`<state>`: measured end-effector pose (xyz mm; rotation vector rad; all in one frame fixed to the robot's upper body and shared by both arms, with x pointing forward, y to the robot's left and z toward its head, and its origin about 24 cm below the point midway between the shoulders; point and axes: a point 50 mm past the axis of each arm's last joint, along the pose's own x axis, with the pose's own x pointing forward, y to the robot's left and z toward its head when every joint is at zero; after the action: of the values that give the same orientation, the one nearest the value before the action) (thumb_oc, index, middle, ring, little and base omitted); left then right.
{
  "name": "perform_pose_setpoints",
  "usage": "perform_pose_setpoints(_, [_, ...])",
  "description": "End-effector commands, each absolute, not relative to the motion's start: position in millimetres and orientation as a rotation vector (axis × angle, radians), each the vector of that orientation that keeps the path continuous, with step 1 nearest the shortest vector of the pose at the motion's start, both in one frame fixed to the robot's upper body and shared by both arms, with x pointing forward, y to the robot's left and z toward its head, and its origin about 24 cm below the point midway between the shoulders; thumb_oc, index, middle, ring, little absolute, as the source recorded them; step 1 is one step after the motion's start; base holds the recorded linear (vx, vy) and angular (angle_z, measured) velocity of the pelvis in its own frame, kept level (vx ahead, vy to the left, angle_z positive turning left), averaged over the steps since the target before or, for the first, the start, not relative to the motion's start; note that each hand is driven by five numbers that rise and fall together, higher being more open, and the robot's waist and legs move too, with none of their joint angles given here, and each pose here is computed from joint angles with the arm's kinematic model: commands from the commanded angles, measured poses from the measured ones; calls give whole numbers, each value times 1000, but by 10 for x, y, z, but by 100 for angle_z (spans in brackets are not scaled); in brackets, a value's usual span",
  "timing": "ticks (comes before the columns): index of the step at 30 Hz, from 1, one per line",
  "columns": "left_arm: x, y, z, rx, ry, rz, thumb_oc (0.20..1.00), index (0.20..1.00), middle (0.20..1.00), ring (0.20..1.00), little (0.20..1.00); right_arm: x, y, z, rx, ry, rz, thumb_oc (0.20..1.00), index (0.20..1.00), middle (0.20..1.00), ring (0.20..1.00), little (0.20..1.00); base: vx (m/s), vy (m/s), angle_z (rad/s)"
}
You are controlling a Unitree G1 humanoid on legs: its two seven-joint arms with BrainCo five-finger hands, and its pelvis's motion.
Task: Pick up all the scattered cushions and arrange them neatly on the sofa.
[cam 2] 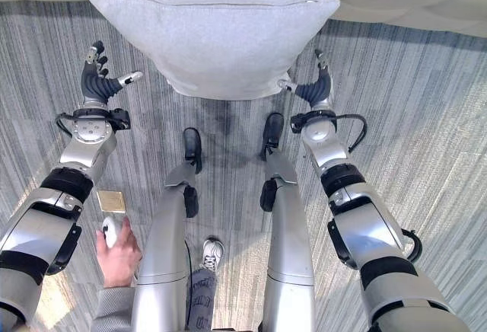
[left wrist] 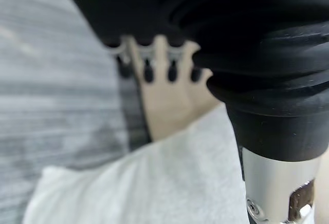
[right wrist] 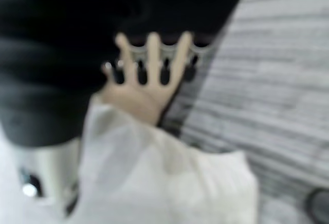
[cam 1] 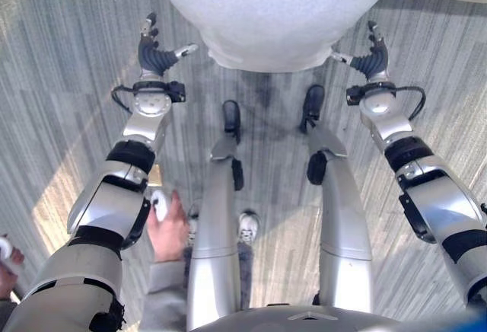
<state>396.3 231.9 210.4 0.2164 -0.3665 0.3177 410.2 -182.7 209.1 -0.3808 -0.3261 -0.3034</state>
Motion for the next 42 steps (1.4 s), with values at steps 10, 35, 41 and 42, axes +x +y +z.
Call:
perform_pose_setpoints(10, [3962,2411,2328,191,-421,370,1000,1000,1000,1000,1000,4158,-1791,2349,-320,-357,-310,1000,1000,1000,1000,1000,2,-1,0])
perform_pose_setpoints(35, [4170,1679,2795,203,-447,175,1000,1000,1000,1000,1000,4118,-1183,2788,-299,-515,-93,1000,1000,1000,1000,1000,10,2,-3])
perform_pose_setpoints(41, [4158,1288,2906,190,-486,69,1000,1000,1000,1000,1000,4078,-853,2883,-265,-541,-1,501,501,501,501,501,2,-6,-3])
perform_pose_setpoints(42, [4149,1245,2921,184,-494,57,272,272,272,272,272,4068,-812,2895,-251,-546,12,200,200,200,200,200,0,0,0])
